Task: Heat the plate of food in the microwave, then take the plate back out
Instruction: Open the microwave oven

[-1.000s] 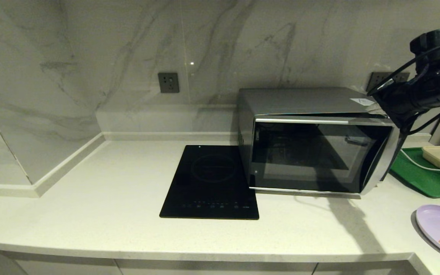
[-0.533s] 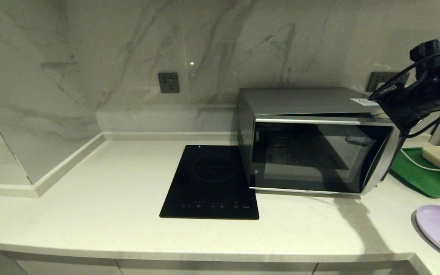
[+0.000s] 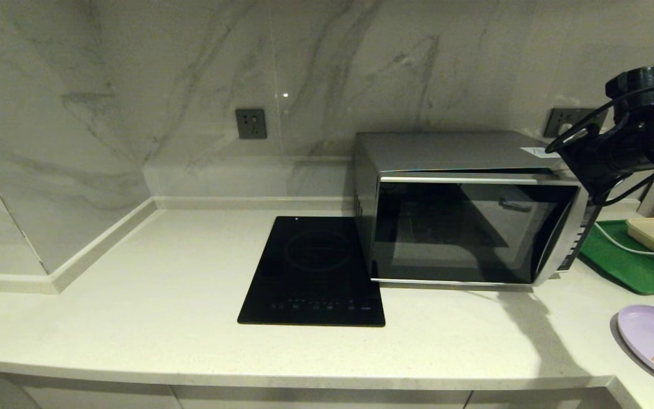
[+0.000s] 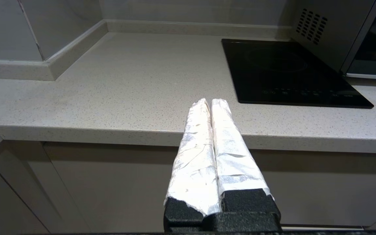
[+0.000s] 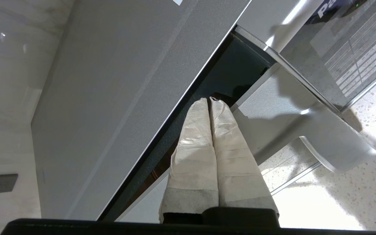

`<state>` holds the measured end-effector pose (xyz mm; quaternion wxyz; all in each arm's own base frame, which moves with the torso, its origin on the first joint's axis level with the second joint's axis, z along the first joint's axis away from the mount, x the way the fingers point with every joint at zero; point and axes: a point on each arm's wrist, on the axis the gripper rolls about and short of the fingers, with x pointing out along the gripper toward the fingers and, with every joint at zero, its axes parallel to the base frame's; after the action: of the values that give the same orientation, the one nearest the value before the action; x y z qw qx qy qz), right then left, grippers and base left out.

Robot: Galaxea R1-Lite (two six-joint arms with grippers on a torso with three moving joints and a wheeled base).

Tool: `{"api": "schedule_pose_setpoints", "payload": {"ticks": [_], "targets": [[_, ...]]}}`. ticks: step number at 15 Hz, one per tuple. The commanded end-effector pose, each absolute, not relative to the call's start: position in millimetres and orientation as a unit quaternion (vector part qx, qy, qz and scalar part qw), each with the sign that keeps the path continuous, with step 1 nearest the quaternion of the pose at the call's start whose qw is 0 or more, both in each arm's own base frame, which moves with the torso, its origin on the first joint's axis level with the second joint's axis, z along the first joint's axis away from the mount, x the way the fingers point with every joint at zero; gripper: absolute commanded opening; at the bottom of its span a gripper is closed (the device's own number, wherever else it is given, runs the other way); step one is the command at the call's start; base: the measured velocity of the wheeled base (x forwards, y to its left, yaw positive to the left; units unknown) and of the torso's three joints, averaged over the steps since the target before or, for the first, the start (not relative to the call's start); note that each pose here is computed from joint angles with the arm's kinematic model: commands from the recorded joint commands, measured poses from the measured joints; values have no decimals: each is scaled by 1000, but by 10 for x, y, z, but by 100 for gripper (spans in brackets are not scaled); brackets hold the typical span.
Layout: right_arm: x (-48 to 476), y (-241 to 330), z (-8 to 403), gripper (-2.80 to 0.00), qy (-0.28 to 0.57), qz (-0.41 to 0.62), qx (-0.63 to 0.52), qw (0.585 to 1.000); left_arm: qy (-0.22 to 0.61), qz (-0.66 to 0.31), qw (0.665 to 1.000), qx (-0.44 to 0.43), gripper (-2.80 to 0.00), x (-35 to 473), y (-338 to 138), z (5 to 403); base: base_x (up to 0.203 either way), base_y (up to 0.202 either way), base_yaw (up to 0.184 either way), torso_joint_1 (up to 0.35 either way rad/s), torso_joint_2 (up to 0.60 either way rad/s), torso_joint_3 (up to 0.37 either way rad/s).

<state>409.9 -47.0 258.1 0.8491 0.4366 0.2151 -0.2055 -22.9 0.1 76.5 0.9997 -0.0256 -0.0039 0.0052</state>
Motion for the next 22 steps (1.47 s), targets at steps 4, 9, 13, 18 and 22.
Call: {"api": "schedule_pose_setpoints", "payload": {"ticks": [4, 9, 13, 18, 22], "targets": [[3884, -446, 2717, -280, 217, -207, 439, 847, -4, 6, 1000, -26, -280, -229, 1, 765, 0, 0, 0, 0, 0, 0], [2975, -319, 3412, -280, 195, -134, 456, 858, -4, 6, 1000, -26, -280, -229, 1, 765, 0, 0, 0, 0, 0, 0], [2189, -315, 3768, -280, 217, -105, 466, 851, -5, 6, 1000, -26, -280, -230, 1, 765, 0, 0, 0, 0, 0, 0], [2200, -454, 3360, -280, 289, -151, 457, 827, -4, 6, 1000, -26, -280, -229, 1, 765, 0, 0, 0, 0, 0, 0], [2266, -451, 2906, -280, 384, -143, 377, 830, -5, 6, 1000, -26, -280, -230, 1, 765, 0, 0, 0, 0, 0, 0]]}}
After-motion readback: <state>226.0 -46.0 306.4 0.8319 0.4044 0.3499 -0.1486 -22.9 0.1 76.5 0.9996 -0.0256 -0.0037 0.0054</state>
